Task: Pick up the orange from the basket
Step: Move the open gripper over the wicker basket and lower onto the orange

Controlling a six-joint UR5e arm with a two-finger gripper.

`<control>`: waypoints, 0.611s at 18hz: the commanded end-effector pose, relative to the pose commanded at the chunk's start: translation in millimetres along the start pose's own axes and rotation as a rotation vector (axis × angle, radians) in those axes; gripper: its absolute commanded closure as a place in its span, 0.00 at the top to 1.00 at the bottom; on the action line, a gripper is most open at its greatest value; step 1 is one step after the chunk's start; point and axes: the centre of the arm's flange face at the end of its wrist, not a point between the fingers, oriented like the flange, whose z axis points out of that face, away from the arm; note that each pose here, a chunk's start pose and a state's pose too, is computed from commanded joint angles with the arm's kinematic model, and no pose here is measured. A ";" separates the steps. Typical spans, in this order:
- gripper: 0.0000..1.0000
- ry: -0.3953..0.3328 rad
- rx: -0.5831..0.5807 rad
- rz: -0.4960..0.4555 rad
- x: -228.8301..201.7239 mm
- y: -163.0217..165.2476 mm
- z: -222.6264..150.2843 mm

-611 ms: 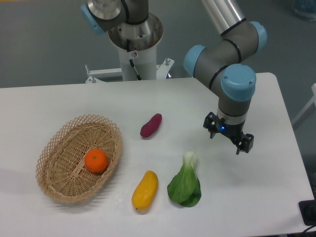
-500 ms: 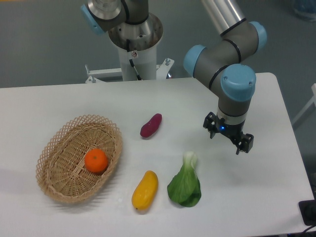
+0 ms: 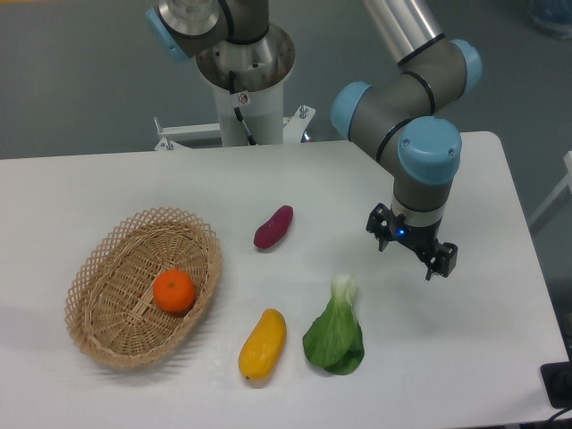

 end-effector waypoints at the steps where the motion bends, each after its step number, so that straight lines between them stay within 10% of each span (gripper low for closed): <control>1: 1.00 0.000 0.000 -0.015 1.3 -0.7 0.1; 11: 1.00 0.019 0.019 -0.097 29.5 -43.0 0.8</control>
